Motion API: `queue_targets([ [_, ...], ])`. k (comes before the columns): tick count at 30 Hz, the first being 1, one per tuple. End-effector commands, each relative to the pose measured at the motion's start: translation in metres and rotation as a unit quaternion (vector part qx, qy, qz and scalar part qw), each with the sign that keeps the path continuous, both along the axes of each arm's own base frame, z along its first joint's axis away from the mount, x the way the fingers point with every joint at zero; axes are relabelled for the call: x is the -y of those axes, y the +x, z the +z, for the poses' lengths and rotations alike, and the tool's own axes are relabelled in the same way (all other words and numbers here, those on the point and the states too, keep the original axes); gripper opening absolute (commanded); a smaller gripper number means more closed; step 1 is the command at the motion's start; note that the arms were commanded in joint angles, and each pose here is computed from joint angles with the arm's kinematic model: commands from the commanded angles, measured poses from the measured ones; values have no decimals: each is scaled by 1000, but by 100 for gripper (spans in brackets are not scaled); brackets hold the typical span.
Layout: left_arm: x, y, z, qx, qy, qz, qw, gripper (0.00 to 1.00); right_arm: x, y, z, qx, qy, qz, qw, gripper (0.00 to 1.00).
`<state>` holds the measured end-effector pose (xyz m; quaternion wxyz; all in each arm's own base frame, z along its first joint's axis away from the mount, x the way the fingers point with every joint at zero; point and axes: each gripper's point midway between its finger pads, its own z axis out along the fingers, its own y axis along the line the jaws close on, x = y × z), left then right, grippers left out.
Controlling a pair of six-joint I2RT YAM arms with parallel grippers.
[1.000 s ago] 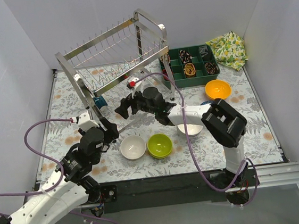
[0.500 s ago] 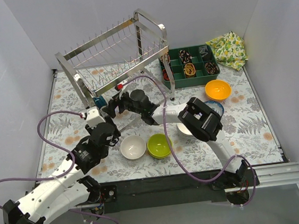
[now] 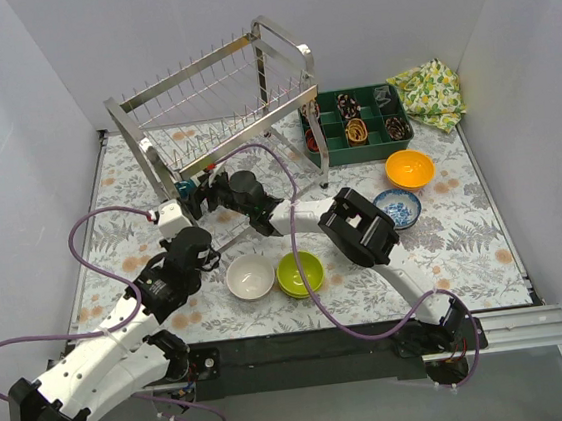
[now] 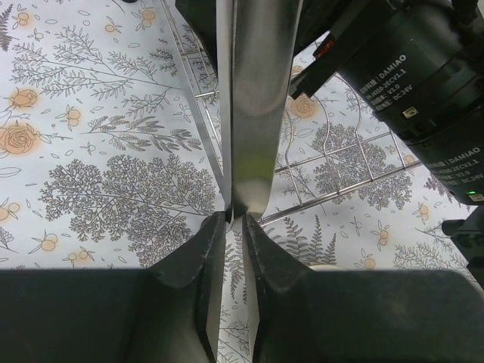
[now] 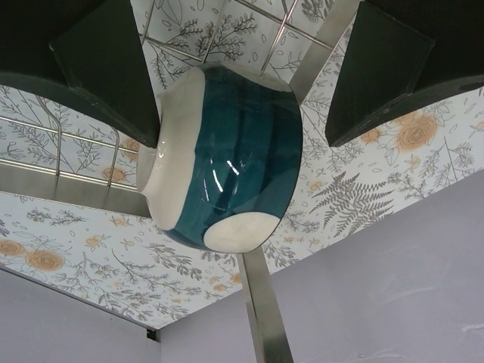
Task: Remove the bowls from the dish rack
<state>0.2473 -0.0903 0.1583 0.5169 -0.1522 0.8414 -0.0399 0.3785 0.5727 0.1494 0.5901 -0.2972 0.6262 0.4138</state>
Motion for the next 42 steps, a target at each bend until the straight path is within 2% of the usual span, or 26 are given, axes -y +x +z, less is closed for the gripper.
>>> queue_targets([
  [1,14,8,12,14,-33,-17,999,12,-10,11,18,28,17,-16,999,99],
  [6,11,8,12,14,-36,-18,999,9,-16,10,7,22,3,-6,1000,97],
  [12,9,8,10,11,-40,-16,999,8,-16,9,2,20,-5,0,1000,84],
  [18,9,10,10,10,-44,-16,999,8,-16,1,12,45,-13,18,999,55],
  [19,9,10,10,9,-44,-16,999,8,-15,0,13,54,-20,20,998,46],
  [21,9,10,9,8,-45,-17,999,8,-15,-5,20,69,-22,23,997,36],
  [22,9,11,9,8,-47,-16,999,8,-14,-5,22,81,-29,22,996,26],
  [25,8,11,8,6,-48,-16,999,8,-14,-9,34,108,-33,20,993,12],
  [28,8,12,9,7,-51,-16,999,8,-15,-15,47,137,-39,19,990,4],
  [33,6,12,8,6,-53,-14,998,8,-12,-23,75,188,-40,0,981,1],
  [42,5,13,8,5,-56,-11,998,7,12,-22,100,206,-24,-50,977,1],
])
